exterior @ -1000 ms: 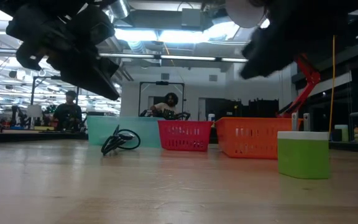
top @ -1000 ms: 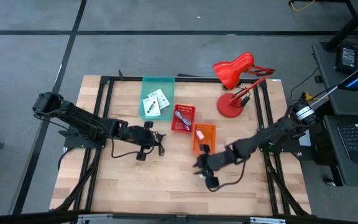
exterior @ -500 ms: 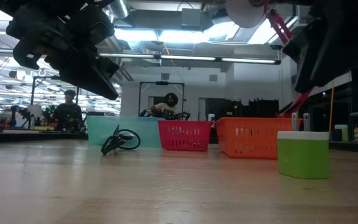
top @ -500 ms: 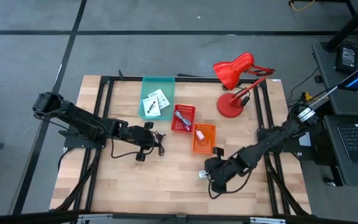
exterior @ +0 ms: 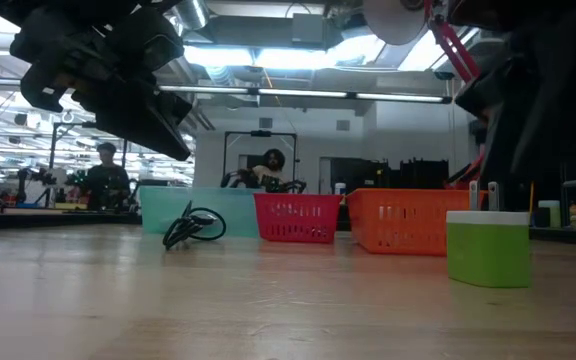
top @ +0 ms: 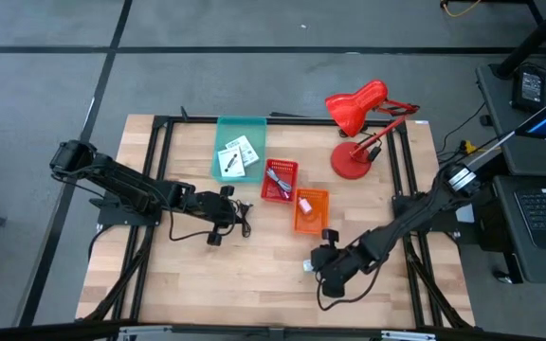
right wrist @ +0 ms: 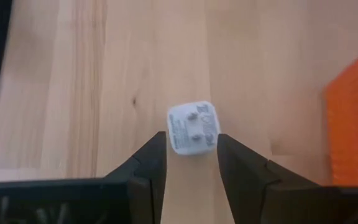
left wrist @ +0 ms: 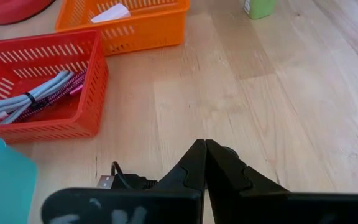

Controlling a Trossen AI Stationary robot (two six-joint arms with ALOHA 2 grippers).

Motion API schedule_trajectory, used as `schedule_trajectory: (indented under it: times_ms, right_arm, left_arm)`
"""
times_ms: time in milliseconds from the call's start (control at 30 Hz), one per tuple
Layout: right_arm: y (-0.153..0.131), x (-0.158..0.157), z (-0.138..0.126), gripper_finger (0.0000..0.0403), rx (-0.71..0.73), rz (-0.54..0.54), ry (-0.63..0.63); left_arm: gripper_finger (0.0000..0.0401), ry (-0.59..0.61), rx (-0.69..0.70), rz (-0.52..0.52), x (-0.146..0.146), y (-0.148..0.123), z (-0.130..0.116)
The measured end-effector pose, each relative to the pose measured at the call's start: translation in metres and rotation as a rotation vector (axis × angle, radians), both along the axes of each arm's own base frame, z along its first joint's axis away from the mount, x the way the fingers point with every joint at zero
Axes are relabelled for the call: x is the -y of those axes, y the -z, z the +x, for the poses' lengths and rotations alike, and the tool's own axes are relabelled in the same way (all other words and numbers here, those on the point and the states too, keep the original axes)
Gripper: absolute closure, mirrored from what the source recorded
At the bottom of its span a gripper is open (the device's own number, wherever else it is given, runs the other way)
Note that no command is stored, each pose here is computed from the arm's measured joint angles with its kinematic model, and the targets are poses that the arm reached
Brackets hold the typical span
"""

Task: Pick and place items into bin
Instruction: Put the green charger adapter into the orange basket

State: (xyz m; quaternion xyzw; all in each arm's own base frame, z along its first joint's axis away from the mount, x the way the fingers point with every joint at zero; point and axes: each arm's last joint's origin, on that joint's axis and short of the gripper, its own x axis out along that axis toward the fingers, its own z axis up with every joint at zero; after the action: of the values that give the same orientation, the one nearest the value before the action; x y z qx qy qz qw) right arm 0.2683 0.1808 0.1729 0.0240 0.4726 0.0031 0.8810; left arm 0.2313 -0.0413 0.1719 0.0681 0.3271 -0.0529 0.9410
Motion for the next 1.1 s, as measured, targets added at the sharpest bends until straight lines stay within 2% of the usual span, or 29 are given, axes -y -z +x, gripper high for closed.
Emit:
schedule_trajectory:
  times_ms: [167, 900, 1100]
  right_arm:
    - [0.0083, -0.0028, 0.0029, 0.0280, -0.017, 0.012, -0.010]
    - [0.0096, 0.0043, 0.0058, 0.0282, -0.041, -0.002, -0.023]
    - [0.0053, 0.0068, 0.0035, 0.0315, -0.047, -0.001, -0.015]
  left_arm:
    - [0.0395, 0.000, 0.002, 0.000, 0.0000, -0.0001, 0.0001]
    - [0.0395, 0.000, 0.008, -0.001, 0.0001, -0.0006, 0.0005]
    - [0.0395, 0.000, 0.008, -0.001, 0.0001, -0.0006, 0.0005]
